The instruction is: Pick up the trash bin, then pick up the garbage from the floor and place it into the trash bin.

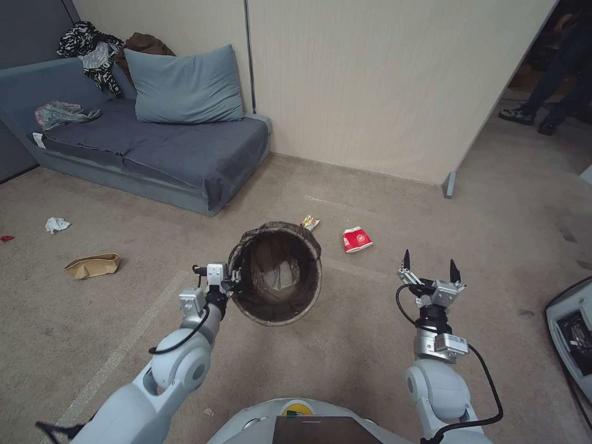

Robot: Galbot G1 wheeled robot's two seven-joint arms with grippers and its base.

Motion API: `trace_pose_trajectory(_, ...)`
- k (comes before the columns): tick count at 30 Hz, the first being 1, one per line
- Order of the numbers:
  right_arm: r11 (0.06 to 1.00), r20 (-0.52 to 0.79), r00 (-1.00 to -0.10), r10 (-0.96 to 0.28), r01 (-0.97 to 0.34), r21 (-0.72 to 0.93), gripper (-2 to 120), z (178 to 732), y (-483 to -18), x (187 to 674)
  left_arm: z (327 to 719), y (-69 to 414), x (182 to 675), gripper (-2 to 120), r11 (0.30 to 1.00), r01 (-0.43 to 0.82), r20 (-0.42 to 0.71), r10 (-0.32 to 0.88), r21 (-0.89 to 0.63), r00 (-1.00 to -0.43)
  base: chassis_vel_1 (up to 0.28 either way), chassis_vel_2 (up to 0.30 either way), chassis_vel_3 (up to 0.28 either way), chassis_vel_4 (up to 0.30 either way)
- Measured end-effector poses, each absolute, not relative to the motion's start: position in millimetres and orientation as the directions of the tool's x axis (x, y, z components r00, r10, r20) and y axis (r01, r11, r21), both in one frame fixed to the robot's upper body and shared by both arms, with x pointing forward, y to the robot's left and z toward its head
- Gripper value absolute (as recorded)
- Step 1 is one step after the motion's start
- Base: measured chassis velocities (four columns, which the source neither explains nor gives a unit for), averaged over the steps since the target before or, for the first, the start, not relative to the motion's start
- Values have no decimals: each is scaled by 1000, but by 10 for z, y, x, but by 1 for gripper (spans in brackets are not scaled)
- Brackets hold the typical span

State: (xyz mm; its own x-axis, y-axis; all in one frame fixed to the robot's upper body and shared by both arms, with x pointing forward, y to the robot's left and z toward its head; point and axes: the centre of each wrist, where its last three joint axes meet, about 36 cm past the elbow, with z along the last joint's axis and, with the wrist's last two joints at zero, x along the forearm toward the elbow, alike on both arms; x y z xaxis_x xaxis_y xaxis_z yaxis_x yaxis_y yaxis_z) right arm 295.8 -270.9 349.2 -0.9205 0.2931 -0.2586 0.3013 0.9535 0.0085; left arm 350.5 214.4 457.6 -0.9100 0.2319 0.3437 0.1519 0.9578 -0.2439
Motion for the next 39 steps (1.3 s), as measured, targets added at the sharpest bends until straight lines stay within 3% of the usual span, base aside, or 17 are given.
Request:
trace_pose_trajectory(7,957,-247,-928,279,289,-5,100,3515,-2740,2874,4269,2161,3088,2,982,107,288,148,-153,-946,0,0,0,0)
trace_pose_trajectory(17,961,-248,-932,266,276,-7,100,3551,-2722,2841,4457,2094,2683,2,983,88,346,140,-162,-928,0,0,0,0)
trace_pose_trajectory(39,961,-267,-928,259,276,-30,100,3501,-2757,2871,4422,2087,2522,2,981,116,407,170,-154,-897,0,0,0,0)
